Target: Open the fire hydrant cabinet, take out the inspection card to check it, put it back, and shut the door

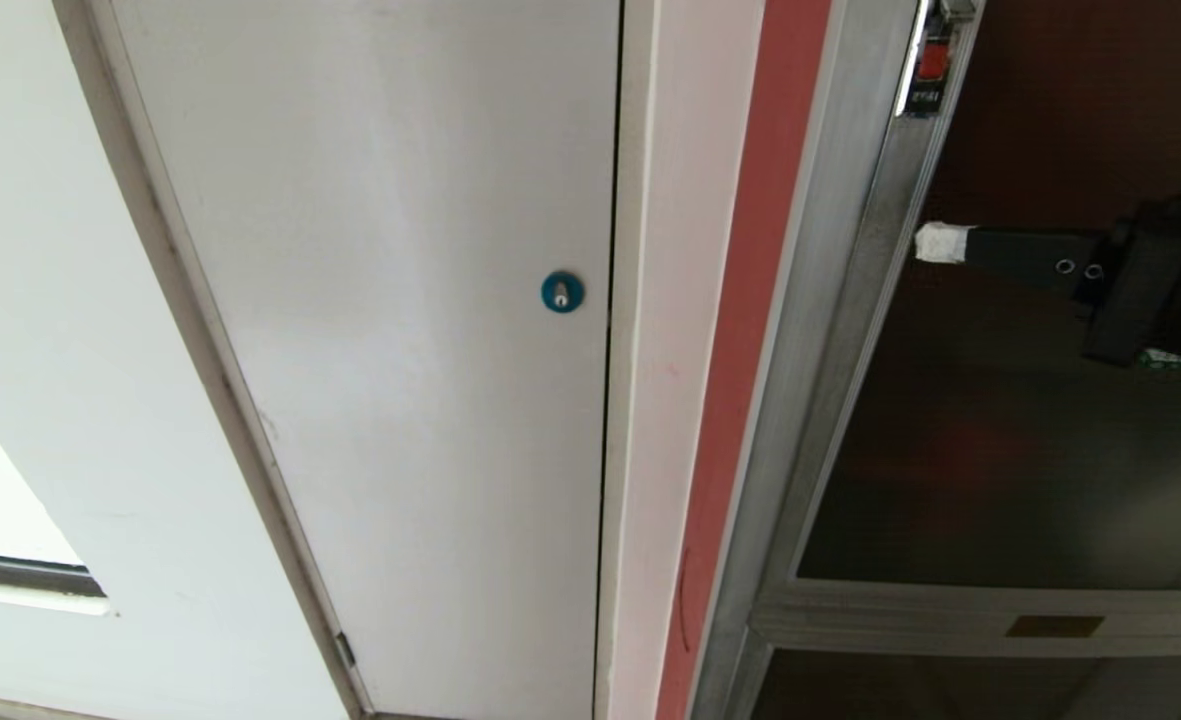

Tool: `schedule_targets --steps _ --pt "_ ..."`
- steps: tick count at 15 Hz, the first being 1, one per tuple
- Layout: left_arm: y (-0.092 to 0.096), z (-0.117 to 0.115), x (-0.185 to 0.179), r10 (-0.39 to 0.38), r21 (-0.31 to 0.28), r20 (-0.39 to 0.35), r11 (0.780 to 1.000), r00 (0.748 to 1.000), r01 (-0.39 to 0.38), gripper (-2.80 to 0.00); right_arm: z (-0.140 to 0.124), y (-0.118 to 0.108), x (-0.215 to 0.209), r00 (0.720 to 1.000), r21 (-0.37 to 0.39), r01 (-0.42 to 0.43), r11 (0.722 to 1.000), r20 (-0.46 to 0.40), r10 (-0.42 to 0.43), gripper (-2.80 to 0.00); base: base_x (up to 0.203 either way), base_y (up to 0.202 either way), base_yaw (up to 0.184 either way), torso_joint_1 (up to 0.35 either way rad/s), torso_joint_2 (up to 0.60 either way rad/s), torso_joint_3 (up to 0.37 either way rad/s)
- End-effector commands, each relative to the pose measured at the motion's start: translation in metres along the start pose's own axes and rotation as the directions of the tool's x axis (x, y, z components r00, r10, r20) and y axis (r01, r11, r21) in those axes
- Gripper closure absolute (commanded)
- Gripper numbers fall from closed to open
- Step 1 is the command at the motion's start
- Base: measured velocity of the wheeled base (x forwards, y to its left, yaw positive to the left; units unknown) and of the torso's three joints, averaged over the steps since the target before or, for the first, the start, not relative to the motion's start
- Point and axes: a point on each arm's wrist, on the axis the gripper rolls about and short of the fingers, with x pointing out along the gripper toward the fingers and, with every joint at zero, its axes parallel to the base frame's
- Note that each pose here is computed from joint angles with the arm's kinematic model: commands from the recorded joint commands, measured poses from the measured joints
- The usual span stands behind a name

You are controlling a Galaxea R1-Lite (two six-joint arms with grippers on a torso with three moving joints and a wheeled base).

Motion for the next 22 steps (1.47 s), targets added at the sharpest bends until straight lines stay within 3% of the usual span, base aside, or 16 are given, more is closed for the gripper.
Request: schedule_targets --steps 1,12,15,22 --pt "0.0 -0.002 0.0 0.0 0.0 -0.005 1.0 1.0 0.0 0.0 0.01 0.004 -0.007 0.999 -0.021 -0.006 1.0 0.04 0.007 0.0 0.0 0.0 0.0 0.0 0.0 0.0" --pt "0.0 -0.002 0.0 -0.001 0.0 -0.005 1.0 1.0 0.001 0.0 0.059 -0.005 0.012 0.986 -0.079 0.028 0.996 0.168 -0.014 0.0 0.0 0.0 0.0 0.0 0.0 0.0" --pt "0.0 -0.002 0.0 -0.001 0.0 -0.005 1.0 1.0 0.001 0.0 0.074 -0.007 0.015 0.977 -0.058 0.024 0.998 0.213 -0.012 0.0 0.0 0.0 0.0 0.0 0.0 0.0" --pt "0.0 -0.002 0.0 0.0 0.0 -0.005 1.0 1.0 0.0 0.0 0.08 -0.012 0.025 0.973 -0.055 0.043 0.998 0.228 -0.029 0.0 0.0 0.0 0.0 0.0 0.0 0.0"
